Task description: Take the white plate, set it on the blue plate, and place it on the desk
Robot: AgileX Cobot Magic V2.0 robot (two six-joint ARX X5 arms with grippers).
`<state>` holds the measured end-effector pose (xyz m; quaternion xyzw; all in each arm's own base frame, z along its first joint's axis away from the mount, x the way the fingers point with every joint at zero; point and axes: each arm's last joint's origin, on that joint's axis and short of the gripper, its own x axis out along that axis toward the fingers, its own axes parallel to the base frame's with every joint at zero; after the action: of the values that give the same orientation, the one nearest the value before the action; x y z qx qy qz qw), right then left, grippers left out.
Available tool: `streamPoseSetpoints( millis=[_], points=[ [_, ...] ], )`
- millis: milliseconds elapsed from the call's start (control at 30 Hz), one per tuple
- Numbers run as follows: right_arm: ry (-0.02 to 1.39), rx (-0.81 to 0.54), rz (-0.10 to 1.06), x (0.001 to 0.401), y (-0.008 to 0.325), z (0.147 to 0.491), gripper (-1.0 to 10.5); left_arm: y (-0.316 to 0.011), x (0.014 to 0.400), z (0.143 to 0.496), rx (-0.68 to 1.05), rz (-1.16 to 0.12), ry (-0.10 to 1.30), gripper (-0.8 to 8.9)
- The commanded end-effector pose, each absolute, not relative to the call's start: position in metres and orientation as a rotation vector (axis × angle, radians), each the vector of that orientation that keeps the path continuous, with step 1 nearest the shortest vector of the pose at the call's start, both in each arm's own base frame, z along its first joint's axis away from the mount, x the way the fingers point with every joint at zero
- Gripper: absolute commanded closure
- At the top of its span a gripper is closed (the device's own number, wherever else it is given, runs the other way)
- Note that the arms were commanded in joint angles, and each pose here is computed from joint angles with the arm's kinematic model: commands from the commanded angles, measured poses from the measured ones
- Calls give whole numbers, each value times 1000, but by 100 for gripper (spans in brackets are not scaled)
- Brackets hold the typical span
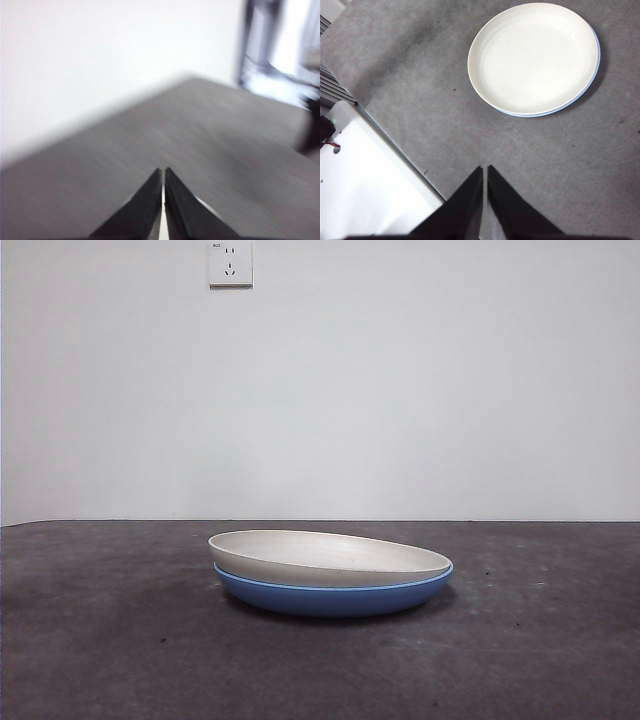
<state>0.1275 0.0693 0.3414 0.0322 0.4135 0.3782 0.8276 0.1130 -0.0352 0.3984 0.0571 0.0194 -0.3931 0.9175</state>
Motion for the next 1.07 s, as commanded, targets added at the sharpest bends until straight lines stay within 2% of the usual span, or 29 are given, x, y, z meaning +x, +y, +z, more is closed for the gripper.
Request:
streamPoseSetpoints(
  millis=[33,167,333,400,767,1067],
  points=[
    [855,53,821,128,71,346,939,-24,103,390,181,-626,-129,804],
    [855,53,821,128,71,346,939,-11,92,356,184,-325,-186,804],
    [855,53,821,128,71,346,939,-2,89,308,141,-100,-121,804],
    [855,53,821,128,71,346,939,0,89,290,122,-51,-97,804],
    [855,53,821,128,71,346,939,2,93,210,59,-35,19,804],
    [855,53,821,128,71,346,939,2,93,178,58,-34,49,804]
  ],
)
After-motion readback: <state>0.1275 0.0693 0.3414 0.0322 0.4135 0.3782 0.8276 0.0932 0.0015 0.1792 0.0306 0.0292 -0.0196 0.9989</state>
